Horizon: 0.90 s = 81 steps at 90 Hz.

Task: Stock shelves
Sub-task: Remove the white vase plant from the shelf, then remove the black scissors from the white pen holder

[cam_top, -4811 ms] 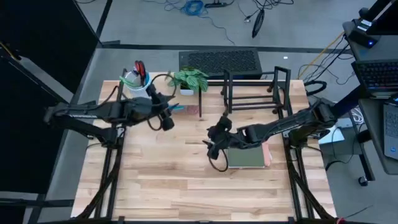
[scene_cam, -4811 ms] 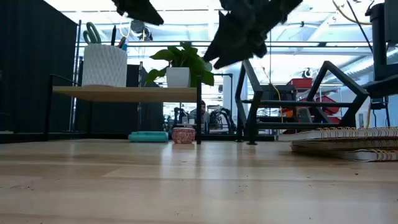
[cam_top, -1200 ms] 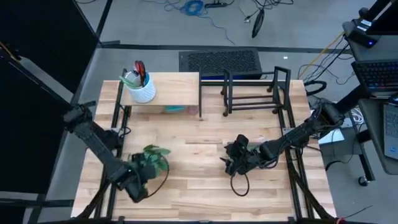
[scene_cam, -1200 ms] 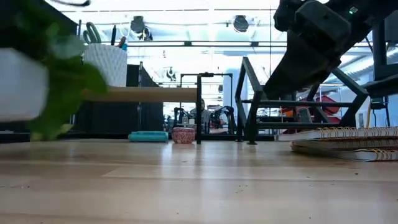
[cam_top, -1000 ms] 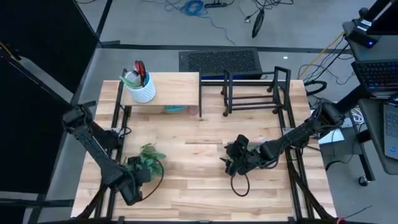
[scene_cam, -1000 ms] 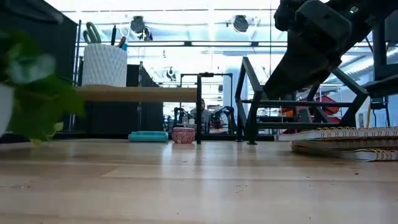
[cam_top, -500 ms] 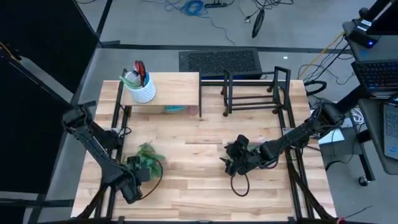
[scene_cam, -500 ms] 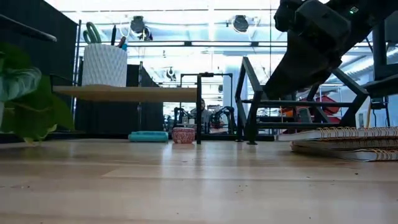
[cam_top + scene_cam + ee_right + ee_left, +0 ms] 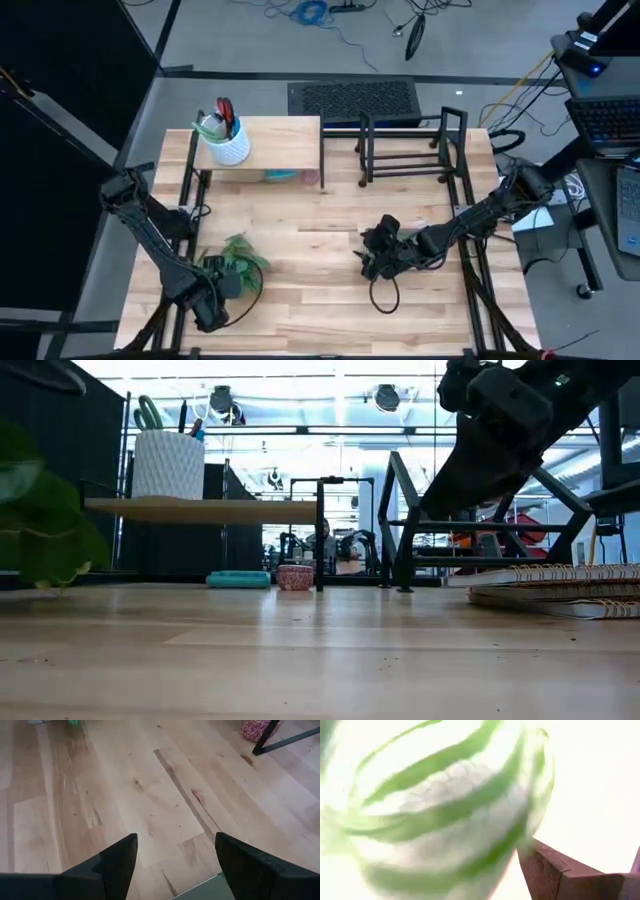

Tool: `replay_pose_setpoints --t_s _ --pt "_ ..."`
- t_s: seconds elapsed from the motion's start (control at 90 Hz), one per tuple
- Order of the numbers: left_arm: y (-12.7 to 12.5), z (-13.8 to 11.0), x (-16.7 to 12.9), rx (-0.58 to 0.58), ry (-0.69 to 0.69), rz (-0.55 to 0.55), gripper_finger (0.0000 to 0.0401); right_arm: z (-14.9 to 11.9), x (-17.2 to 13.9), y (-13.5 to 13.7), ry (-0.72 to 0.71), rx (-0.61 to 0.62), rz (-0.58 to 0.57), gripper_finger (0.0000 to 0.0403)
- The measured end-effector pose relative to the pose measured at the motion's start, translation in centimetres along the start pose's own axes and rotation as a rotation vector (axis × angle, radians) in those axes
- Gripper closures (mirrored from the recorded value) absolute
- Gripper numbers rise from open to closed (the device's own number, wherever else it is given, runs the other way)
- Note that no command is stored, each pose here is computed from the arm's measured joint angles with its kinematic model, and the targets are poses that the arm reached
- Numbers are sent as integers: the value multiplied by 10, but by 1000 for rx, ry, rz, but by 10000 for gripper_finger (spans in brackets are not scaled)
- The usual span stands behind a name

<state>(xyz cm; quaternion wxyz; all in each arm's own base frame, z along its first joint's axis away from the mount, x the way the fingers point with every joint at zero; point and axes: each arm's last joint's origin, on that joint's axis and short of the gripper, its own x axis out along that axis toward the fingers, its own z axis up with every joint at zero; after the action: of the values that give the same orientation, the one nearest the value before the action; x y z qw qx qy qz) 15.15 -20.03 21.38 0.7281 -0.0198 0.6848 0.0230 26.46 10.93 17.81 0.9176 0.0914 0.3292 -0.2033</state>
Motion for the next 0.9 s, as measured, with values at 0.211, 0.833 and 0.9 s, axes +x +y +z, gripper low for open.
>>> replay_pose_setpoints --t_s 0.211,0.833,0.9 --pt "-2 5 -37 -23 -11 39 261 0 0 0 1 0 1 151" --pt "112 58 -183 -351 -572 322 260 13 9 -8 -41 72 -11 151" --pt "136 58 -197 -390 -602 370 260 13 11 -10 -39 74 -19 151"
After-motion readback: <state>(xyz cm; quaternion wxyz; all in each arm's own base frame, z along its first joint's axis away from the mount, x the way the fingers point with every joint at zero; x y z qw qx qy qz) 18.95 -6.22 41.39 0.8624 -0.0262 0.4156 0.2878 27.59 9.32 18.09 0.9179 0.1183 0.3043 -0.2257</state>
